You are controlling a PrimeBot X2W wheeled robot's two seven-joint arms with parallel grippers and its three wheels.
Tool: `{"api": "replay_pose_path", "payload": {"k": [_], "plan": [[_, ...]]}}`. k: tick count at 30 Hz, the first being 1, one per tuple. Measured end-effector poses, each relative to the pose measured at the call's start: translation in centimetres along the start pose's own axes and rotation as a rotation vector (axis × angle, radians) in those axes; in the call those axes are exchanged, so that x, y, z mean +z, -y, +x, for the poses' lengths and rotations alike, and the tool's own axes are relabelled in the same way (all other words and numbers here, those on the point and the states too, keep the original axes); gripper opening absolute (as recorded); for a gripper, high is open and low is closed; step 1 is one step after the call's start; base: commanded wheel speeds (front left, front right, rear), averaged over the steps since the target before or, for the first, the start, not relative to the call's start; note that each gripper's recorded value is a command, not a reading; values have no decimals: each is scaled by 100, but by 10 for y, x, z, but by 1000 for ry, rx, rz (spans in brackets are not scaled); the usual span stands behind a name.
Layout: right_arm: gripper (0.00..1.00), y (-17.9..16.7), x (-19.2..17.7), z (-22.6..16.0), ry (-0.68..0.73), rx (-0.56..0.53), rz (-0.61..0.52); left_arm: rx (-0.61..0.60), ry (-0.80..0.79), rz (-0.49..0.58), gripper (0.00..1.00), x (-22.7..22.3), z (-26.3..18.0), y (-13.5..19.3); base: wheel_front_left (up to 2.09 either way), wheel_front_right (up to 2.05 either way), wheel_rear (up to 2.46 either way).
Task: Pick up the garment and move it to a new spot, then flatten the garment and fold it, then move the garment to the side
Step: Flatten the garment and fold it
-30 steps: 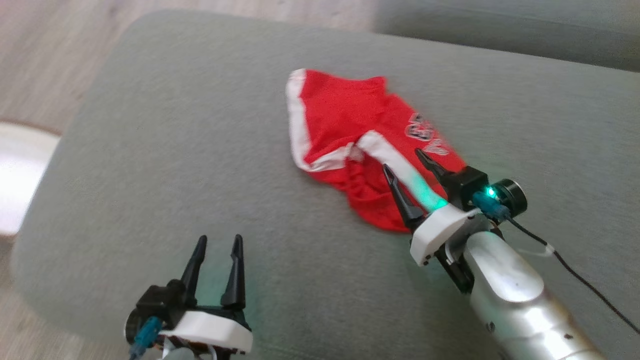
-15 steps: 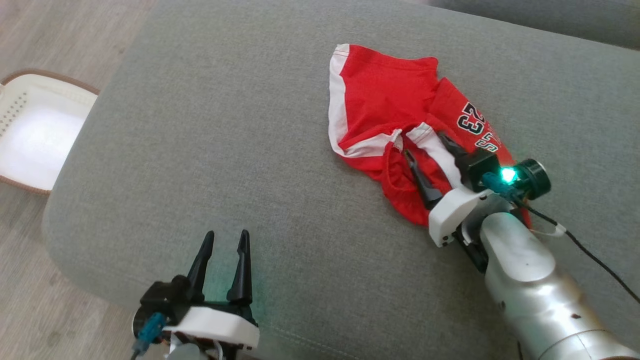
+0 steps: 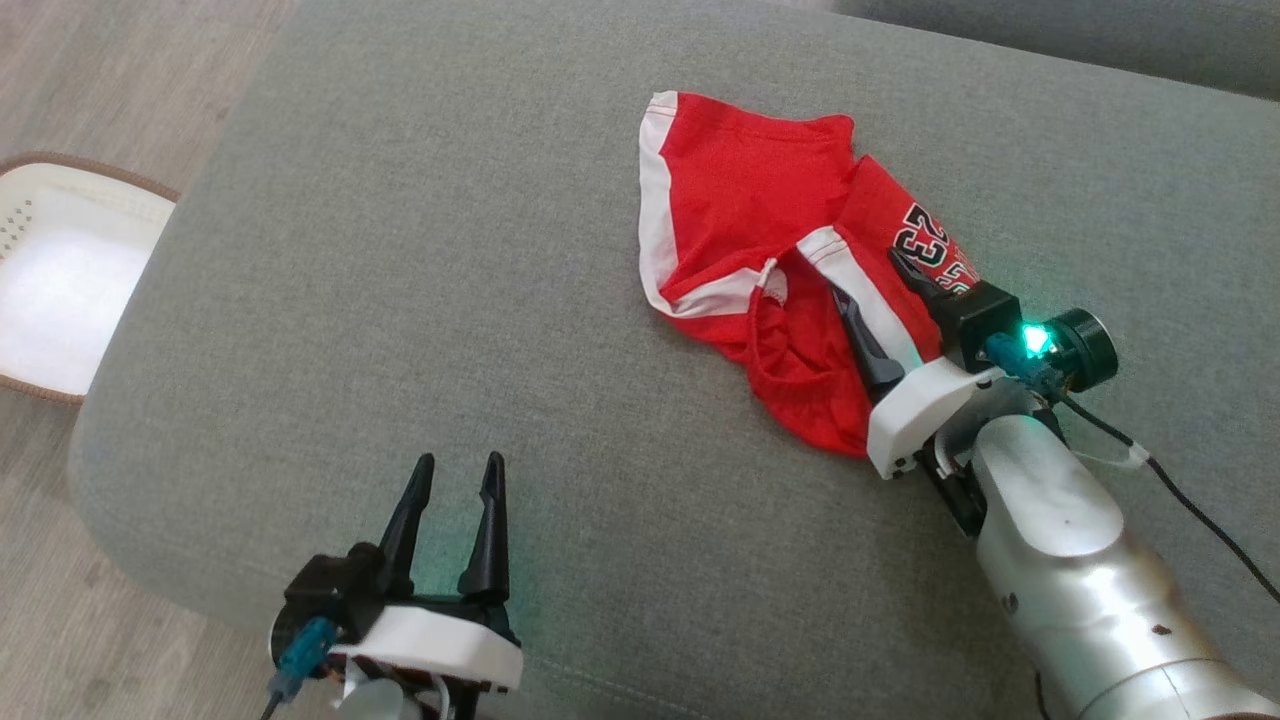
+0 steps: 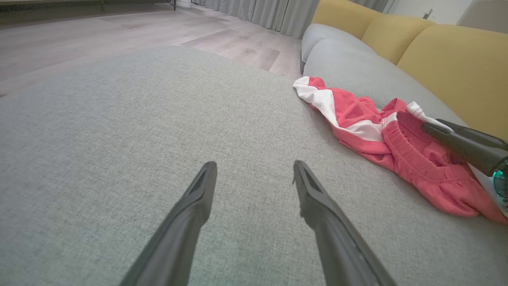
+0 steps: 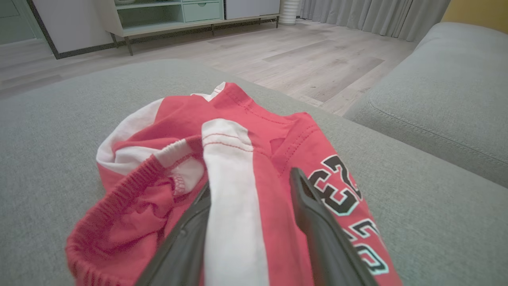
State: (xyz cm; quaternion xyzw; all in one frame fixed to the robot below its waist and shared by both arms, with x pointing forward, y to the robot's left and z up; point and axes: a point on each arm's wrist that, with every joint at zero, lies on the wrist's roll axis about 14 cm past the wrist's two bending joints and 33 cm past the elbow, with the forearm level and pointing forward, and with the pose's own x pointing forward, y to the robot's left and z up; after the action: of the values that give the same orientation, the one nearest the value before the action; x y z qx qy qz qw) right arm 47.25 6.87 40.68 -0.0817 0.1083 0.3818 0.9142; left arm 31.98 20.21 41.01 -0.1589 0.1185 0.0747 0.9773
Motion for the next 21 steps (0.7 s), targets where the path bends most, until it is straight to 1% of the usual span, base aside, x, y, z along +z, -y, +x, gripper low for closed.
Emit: {"api": "replay_pose_path", "payload": {"k": [2, 3, 4, 5, 6, 9, 11, 12, 16, 21], "plan": [[79, -1, 5, 0, 17, 1, 6, -5, 3, -1, 100, 1, 0, 1, 0, 0, 0], [69, -1, 6, 0, 19, 1, 6, -8, 4, -2, 100, 1, 0, 1, 0, 0, 0], [57, -1, 6, 0, 18, 1, 6, -8, 4, -3, 100, 1, -1, 1, 0, 0, 0], [43, -1, 6, -1, 16, 1, 5, -9, 4, -3, 100, 1, -1, 1, 0, 0, 0], [0, -1, 6, -1, 14, 0, 5, -8, 6, -3, 100, 2, -1, 1, 0, 0, 0], [0, 0, 11, -1, 28, -8, 25, -6, 10, -4, 100, 2, -2, 0, 0, 0, 0], [0, 3, 26, -1, 75, -21, 43, -5, 19, -5, 100, 5, -2, -1, 0, 0, 0], [0, 6, 48, -2, 141, -31, 60, -9, 28, -7, 100, 8, -3, 0, 0, 0, 0], [0, 6, 107, -8, 304, -29, 94, -29, 41, 1, 100, 10, -6, 4, 0, 0, 0], [0, 4, 208, -25, 555, 1, 129, -49, 60, -2, 100, 13, -15, 7, 0, 0, 0]]}}
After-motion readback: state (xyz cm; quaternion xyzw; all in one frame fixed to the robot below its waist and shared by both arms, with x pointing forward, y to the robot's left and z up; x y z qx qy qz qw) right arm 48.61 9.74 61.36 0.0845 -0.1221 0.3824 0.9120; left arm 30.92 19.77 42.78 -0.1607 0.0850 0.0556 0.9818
